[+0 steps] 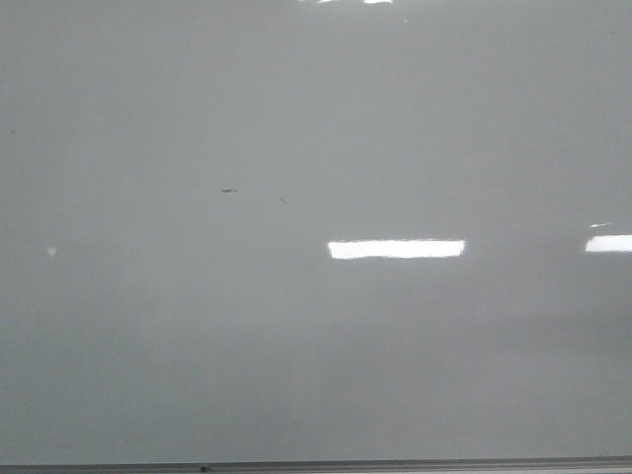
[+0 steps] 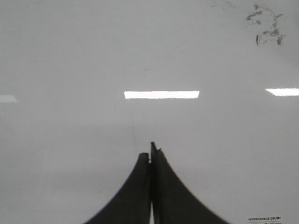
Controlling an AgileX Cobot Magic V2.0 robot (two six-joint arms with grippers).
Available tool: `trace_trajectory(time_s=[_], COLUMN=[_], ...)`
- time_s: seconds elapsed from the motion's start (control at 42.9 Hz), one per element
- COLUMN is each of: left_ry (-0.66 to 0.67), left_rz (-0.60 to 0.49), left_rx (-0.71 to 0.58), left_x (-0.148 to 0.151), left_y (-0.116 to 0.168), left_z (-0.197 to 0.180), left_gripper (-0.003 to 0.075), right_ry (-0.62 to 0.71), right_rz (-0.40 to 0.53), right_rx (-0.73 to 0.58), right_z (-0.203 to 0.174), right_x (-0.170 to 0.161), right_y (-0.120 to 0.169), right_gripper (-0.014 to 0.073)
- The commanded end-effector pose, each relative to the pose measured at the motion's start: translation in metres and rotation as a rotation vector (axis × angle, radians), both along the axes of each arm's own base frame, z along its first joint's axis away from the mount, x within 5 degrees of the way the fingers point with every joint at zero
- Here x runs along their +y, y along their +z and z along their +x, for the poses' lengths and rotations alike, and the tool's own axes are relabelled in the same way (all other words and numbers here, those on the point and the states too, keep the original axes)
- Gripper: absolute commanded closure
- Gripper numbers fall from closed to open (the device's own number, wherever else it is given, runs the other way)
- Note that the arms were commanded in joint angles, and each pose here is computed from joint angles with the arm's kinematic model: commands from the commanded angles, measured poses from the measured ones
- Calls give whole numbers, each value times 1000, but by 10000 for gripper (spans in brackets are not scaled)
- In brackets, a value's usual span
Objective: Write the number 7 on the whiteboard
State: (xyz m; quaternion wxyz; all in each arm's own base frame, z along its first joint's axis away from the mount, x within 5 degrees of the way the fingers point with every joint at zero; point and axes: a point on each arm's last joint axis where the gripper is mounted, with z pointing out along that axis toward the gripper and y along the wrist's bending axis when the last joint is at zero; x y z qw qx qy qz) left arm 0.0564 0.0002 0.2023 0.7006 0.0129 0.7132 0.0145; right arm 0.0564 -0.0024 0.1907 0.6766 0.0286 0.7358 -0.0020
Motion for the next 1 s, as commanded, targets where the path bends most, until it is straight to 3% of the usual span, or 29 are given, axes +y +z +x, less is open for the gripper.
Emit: trace_trajectory(time_s=[0.0,0.396,0.536,0.629,0.722,0.815,0.978], left_ry=[0,0,-1,-1,-2,0,1], left_rz=[-15,-15,-15,-13,-13,-8,-8], left_rx=[-88,-126,-285,-316,-280,-140,50], left_x=[0,0,0,0,0,0,0], left_y=[6,10,37,63,86,100,105], left_z=[-1,-2,-7,-13,-14,-6,21], left_gripper=[741,741,741,741,741,741,741], right_ry=[-3,-2,1,8,13,15,13], right_rz=[-21,-24,49,67,68,70,74], right_rx=[-93,-147,-226,-224,-171,-109,-25], right_z=[-1,-1,-6,-12,-16,-12,6], right_x=[0,0,0,1,2,2,2], right_y=[9,14,37,62,85,103,117], right_gripper=[664,664,662,662,662,662,662])
